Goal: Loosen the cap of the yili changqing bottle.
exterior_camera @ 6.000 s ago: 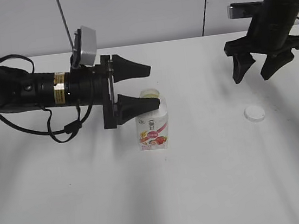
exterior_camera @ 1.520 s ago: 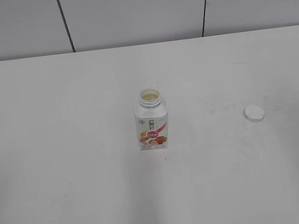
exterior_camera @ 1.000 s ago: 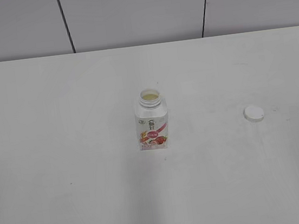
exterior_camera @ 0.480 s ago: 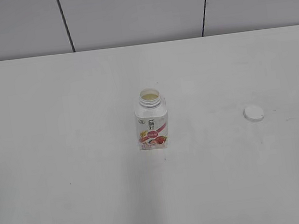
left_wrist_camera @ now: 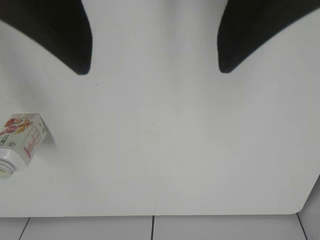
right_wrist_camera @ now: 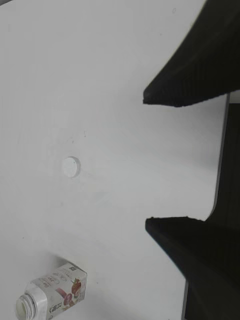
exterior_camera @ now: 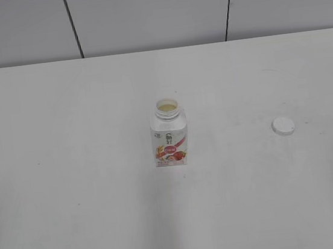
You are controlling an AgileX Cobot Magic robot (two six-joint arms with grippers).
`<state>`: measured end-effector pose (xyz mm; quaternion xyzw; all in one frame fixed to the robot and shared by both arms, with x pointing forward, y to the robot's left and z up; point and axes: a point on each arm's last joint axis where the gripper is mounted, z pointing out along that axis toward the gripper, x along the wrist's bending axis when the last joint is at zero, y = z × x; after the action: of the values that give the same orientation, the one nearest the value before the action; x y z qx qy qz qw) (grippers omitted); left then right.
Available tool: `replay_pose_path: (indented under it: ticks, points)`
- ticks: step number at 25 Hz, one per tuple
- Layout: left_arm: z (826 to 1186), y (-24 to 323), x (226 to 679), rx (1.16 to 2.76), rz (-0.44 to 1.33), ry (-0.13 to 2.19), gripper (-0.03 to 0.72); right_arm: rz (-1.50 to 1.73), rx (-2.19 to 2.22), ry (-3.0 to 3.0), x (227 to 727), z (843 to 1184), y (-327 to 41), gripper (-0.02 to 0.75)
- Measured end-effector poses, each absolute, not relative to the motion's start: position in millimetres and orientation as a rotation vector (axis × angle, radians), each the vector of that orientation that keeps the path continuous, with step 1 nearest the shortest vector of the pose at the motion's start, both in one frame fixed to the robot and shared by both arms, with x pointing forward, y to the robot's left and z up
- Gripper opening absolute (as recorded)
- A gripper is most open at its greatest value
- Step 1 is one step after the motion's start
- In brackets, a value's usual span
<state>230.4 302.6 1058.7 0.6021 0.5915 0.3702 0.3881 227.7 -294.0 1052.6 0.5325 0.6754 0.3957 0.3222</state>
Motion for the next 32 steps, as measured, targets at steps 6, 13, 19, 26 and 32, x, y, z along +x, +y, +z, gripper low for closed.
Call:
replay_pose_path:
  ticks: [6, 13, 19, 26, 32]
  points:
    - [1058.7, 301.8, 230.4, 1.532, 0.932, 1.5, 0.475, 1.044, 1.391, 1.767, 228.4, 1052.9, -293.9, 0.545]
    - [1058.7, 301.8, 230.4, 1.533, 0.933, 1.5, 0.474, 1.029, 1.387, 1.759, 228.7, 1053.1, -295.1, 0.545]
    - [1058.7, 301.8, 230.4, 1.534, 0.933, 1.499, 0.474, 1.01, 1.382, 1.755, 229.0, 1053.0, -296.5, 0.545]
    - [1058.7, 301.8, 230.4, 1.534, 0.934, 1.499, 0.474, 0.979, 1.419, 1.709, 229.3, 1053.0, -296.3, 0.545]
    - [1058.7, 301.8, 230.4, 1.534, 0.934, 1.499, 0.474, 0.915, 1.493, 1.613, 229.6, 1053.0, -295.7, 0.545]
